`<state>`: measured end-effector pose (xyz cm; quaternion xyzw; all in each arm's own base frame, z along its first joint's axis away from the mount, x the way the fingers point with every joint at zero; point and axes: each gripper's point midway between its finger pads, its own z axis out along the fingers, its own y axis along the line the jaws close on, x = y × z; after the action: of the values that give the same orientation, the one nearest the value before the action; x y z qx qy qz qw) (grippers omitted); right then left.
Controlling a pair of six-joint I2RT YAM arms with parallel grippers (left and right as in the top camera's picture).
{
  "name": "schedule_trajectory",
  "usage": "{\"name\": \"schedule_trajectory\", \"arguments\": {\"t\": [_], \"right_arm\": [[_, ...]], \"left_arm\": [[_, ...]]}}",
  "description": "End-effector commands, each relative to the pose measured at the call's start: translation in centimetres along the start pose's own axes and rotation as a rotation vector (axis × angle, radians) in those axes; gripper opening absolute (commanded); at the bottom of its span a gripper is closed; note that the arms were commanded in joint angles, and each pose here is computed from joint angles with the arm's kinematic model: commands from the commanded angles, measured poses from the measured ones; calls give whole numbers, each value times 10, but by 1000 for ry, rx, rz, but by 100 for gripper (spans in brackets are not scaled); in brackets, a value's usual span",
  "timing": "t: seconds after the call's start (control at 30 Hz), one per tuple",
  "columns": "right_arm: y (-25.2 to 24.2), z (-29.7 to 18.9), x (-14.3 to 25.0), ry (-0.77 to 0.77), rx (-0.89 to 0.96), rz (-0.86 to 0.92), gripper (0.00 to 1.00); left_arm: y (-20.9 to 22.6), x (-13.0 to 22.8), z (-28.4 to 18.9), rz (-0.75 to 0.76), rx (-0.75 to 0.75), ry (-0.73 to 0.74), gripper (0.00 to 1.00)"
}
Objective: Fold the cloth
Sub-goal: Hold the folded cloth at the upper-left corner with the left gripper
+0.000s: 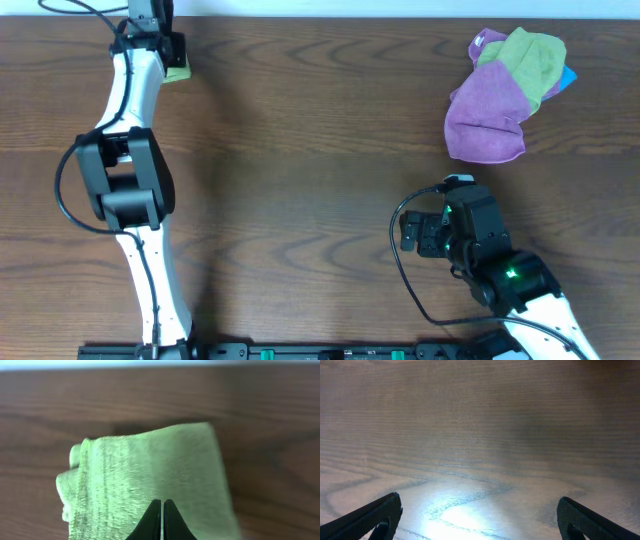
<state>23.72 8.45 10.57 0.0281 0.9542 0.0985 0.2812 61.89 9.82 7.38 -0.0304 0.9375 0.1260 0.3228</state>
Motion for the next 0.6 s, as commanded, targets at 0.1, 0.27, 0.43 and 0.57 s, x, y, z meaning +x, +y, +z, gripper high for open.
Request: {"name": "schedule_trajectory", "arguments": {"t": [0.1, 0.27, 0.43, 0.57], "right_arm": [[0, 1, 3, 11, 0, 10, 99], [0, 1, 3, 11, 0, 10, 99], [0, 1, 3, 11, -1, 10, 99], [0, 1, 3, 11, 0, 10, 99]], "left_arm": [[27, -2, 2, -27, -134, -5, 6], [27, 1, 5, -26, -134, 3, 6], [25, 18, 26, -30, -128, 34, 6], [26, 25, 38, -35, -123, 39, 6]]}}
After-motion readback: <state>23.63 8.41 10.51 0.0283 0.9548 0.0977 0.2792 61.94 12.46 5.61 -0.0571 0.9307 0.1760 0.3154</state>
